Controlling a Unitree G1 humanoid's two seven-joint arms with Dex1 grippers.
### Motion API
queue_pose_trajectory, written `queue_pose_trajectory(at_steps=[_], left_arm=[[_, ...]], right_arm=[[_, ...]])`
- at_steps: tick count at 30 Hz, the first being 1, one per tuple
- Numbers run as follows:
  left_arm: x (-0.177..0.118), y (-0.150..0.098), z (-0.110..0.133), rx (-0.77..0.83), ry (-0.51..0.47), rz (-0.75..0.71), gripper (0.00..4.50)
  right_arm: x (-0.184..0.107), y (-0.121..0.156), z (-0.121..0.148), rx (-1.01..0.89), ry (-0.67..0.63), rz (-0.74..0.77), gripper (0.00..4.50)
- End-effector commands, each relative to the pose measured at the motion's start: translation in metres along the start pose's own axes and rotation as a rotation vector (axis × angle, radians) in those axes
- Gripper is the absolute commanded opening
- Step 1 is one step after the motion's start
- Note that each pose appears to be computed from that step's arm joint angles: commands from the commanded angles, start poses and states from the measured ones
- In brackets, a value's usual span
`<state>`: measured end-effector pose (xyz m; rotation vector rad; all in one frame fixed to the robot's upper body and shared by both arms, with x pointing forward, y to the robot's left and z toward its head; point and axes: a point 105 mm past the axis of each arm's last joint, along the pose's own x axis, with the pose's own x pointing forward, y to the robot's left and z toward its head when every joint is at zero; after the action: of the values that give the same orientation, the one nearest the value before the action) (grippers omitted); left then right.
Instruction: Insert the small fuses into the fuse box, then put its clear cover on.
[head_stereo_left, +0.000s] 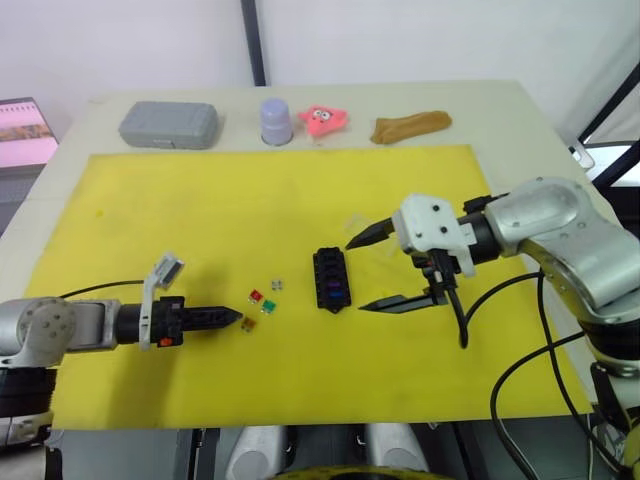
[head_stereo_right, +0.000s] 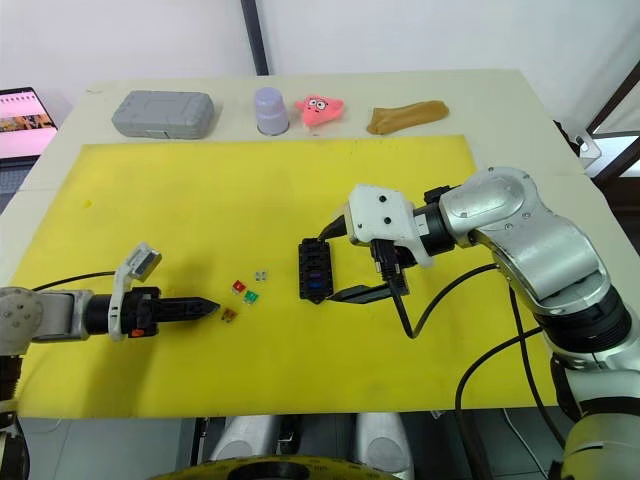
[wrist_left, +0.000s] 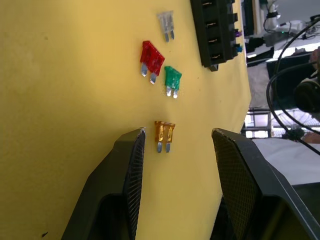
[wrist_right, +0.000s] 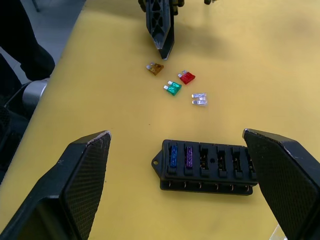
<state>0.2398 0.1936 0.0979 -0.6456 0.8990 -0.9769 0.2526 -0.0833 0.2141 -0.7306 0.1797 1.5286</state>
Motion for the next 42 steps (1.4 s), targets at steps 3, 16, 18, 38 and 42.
queue_pose_trajectory(at_steps=[3, 16, 18, 38, 42], left_arm=[[-0.002, 0.021, -0.007, 0.006, 0.01, 0.018, 2.26], [0.011, 0.033, -0.016, 0.017, 0.066, -0.11, 2.26], [0.013, 0.031, -0.016, 0.023, 0.073, -0.131, 2.26], [0.036, 0.015, -0.006, 0.077, 0.119, -0.223, 2.26], [0.039, 0.012, -0.008, 0.08, 0.135, -0.233, 2.26]], right_arm=[[-0.001, 0.001, 0.008, -0.045, -0.005, 0.001, 4.5], [-0.002, 0.001, 0.008, -0.042, -0.001, -0.013, 4.5], [-0.002, 0.001, 0.008, -0.041, -0.001, -0.014, 4.5], [0.0, 0.0, 0.009, -0.038, -0.004, -0.024, 4.5], [0.0, 0.0, 0.01, -0.037, -0.004, -0.026, 4.5]])
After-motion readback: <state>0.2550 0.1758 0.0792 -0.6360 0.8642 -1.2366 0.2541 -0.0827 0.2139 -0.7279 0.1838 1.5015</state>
